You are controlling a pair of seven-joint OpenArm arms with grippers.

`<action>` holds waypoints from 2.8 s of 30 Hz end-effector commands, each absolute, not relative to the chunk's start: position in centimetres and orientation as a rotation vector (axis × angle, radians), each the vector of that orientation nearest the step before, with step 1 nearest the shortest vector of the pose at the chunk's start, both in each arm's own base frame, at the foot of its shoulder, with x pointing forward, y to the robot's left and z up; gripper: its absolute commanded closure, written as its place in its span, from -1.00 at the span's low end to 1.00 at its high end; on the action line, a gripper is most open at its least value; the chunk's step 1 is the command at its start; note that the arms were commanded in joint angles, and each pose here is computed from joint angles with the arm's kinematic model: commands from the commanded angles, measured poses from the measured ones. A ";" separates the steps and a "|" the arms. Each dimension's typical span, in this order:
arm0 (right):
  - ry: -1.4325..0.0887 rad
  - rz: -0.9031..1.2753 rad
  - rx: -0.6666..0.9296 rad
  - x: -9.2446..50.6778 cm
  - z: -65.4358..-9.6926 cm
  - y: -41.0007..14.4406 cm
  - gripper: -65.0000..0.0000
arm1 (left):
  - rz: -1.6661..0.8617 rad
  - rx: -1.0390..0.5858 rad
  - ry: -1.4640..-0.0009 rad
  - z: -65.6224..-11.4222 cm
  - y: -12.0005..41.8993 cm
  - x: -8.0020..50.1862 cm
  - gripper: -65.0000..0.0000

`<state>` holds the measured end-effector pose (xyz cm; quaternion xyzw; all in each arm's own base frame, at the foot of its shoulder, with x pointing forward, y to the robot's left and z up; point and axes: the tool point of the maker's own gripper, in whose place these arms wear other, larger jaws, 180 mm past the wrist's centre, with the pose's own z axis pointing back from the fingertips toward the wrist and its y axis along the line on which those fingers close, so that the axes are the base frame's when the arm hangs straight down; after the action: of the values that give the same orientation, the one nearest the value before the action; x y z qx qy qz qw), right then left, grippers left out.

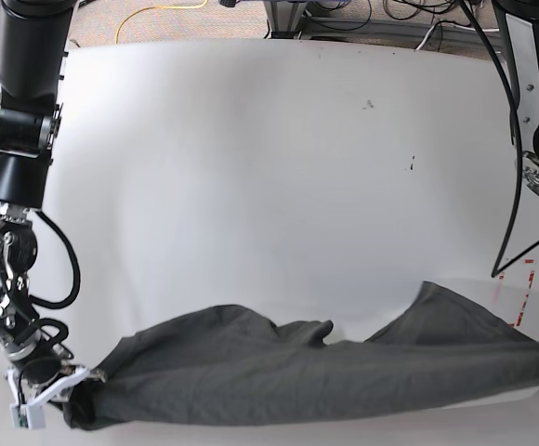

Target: Fold the T-shirt properly

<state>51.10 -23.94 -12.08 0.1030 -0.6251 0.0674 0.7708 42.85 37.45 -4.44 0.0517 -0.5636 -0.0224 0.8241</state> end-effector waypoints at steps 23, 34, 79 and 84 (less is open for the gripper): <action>-1.058 -0.044 0.350 35.3 -31.6 -20.6 1.00 | -0.064 0.164 -0.705 -25.8 39.7 26.2 1.00; -0.963 -0.108 0.378 30.2 -36.2 -19.3 1.00 | -0.051 0.169 -0.448 -31.6 40.7 17.6 1.00; -0.924 -0.116 0.377 28.4 -37.6 -19.2 1.00 | 0.071 0.016 -0.717 -30.3 41.4 34.3 -0.50; -0.935 -0.114 0.378 28.9 -37.3 -19.2 1.00 | 0.076 -0.068 -0.733 -32.6 39.8 37.7 -0.50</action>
<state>27.78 -18.75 -38.93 0.1826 -0.4195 -0.0622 0.8870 36.11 39.02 -33.91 -0.0317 -0.3346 0.0331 0.9412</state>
